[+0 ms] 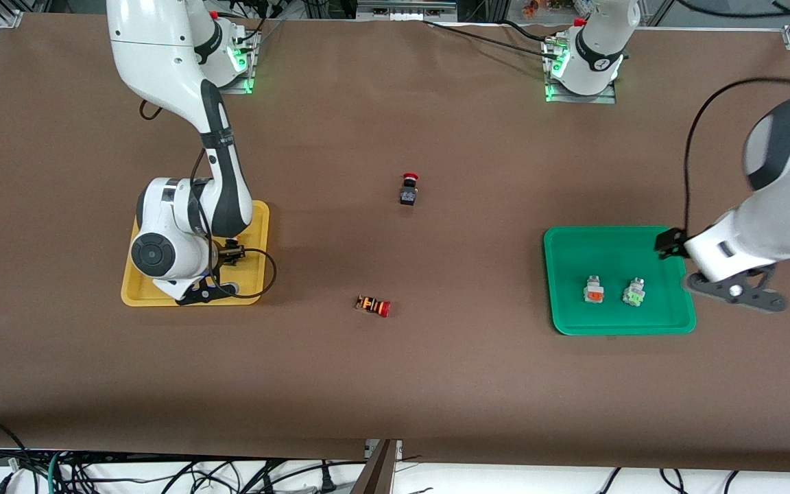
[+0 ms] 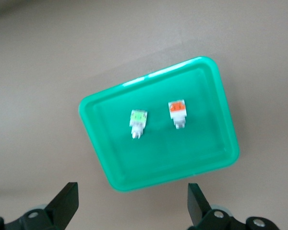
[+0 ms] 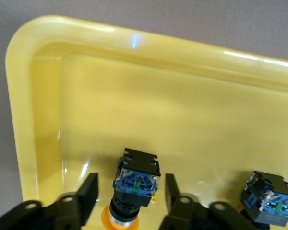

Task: Place green and yellow buttons in trays
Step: 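Place the blue button in the yellow tray while the left gripper withdraws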

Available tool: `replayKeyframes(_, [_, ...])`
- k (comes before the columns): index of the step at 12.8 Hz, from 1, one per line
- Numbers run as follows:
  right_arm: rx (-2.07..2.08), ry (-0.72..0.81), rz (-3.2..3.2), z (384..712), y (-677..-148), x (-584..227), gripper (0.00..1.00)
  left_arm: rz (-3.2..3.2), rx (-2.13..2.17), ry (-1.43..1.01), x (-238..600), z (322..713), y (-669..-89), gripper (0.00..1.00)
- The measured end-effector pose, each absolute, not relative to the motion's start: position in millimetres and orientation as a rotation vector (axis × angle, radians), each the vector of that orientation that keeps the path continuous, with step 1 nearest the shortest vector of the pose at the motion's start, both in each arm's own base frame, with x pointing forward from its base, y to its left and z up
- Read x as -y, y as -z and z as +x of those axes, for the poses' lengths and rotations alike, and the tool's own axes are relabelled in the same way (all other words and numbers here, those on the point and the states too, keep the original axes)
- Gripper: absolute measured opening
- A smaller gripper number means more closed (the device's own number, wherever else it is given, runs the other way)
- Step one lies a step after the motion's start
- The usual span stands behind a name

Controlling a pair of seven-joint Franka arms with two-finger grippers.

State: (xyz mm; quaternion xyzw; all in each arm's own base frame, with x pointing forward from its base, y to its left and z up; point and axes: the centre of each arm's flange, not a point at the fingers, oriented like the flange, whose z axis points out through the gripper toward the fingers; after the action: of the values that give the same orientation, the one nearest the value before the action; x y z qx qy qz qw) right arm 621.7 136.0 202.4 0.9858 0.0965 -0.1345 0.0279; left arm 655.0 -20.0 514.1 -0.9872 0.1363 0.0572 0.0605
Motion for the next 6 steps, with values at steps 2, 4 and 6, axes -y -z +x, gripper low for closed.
replayKeyframes(2, [-0.305, 0.393, 3.048, 626, -209, -139, 0.92, -3.013, -0.325, -0.111, 19, 642, -571, 1.00])
replayKeyframes(4, [-0.304, 0.390, 3.058, 633, -222, -144, 1.00, -3.034, -0.173, -0.059, 22, 617, -608, 1.00])
replayKeyframes(6, [-0.262, 0.399, 3.091, 640, -235, -150, 1.00, -3.052, -0.087, 0.001, 13, 595, -621, 1.00])
